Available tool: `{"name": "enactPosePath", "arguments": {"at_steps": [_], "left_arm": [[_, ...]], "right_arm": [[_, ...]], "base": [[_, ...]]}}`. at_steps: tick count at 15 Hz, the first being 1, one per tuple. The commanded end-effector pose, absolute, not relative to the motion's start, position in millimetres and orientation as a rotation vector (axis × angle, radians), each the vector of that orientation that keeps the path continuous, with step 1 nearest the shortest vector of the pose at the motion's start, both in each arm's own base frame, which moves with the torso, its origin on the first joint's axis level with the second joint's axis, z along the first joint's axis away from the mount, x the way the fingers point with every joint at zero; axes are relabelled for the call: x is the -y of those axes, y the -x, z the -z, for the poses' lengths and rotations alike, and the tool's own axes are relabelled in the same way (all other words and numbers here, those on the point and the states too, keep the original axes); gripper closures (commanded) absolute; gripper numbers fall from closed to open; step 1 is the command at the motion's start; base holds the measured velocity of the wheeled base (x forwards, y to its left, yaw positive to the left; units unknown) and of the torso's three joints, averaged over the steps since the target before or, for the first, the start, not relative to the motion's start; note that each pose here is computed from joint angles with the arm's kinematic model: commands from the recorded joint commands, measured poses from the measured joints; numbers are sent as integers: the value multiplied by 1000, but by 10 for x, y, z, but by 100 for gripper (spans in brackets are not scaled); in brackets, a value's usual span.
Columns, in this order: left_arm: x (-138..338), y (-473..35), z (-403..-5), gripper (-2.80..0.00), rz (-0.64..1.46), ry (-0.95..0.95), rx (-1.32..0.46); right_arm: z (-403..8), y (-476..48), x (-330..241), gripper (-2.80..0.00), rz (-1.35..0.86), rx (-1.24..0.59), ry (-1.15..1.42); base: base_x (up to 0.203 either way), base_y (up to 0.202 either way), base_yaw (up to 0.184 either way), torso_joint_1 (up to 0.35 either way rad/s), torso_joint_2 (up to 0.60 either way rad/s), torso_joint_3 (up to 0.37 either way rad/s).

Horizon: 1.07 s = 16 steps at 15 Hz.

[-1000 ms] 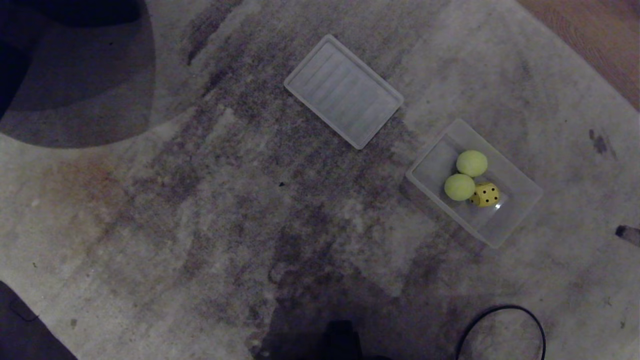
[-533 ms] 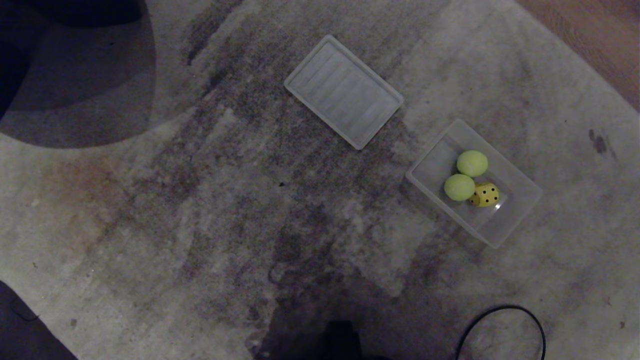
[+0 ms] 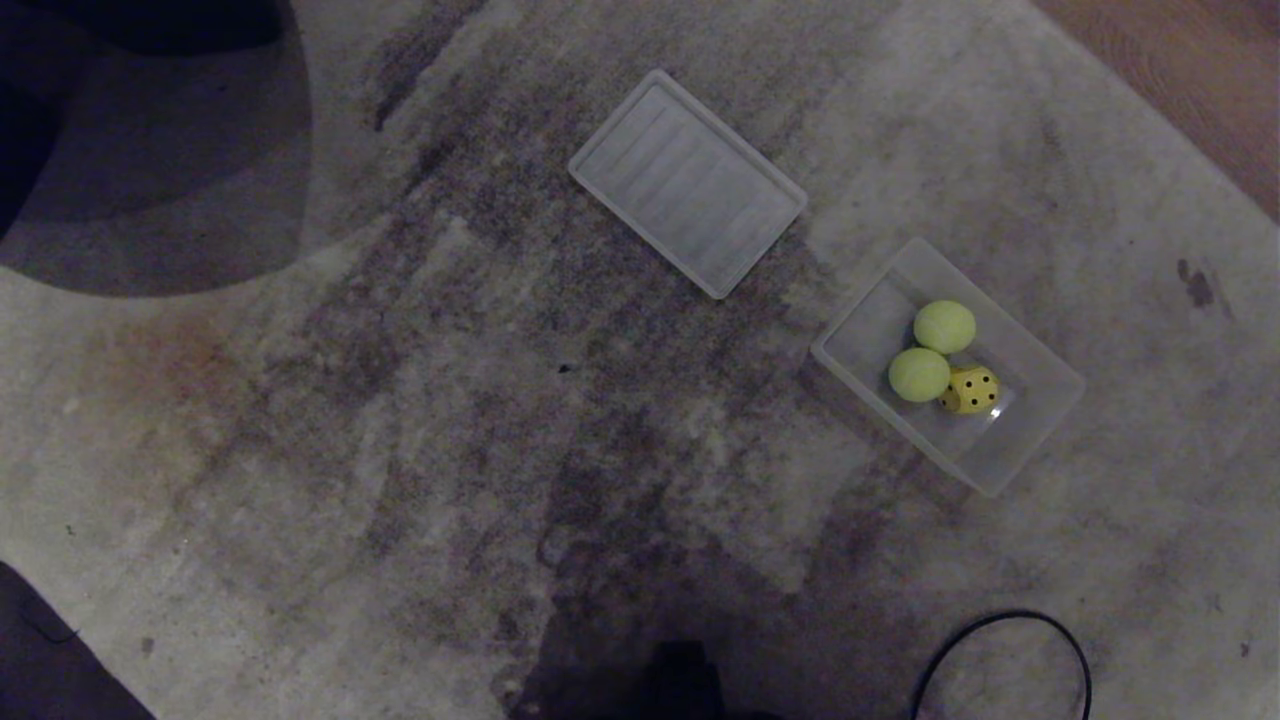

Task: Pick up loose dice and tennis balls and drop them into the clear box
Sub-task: Pick up toys out of the box

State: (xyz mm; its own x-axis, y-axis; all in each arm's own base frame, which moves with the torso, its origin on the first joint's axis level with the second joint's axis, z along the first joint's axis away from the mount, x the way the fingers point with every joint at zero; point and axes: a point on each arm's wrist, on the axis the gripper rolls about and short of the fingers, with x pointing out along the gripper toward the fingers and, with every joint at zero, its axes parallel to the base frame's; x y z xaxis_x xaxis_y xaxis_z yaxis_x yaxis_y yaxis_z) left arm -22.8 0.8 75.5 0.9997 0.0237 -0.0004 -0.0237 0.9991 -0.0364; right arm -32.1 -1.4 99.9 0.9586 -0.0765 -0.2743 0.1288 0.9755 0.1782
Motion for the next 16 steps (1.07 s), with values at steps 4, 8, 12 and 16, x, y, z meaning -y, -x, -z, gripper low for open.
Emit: {"name": "enactPosePath", "arguments": {"at_steps": [4,8,12,16], "left_arm": [[-8,226,-752,0,-22,35,-1],[-9,226,-751,0,-26,34,-3],[-8,226,-751,0,-25,32,-3],[-9,226,-752,0,-26,35,-1]], "right_arm": [[-791,333,20,0,87,-145,-143],[-788,333,18,0,79,-148,-132],[-788,333,18,0,79,-148,-132],[-788,333,18,0,79,-148,-133]], "base": [[0,0,0,0,0,0],[0,0,0,0,0,0],[0,0,0,1,3,44],[0,0,0,3,3,194]]}}
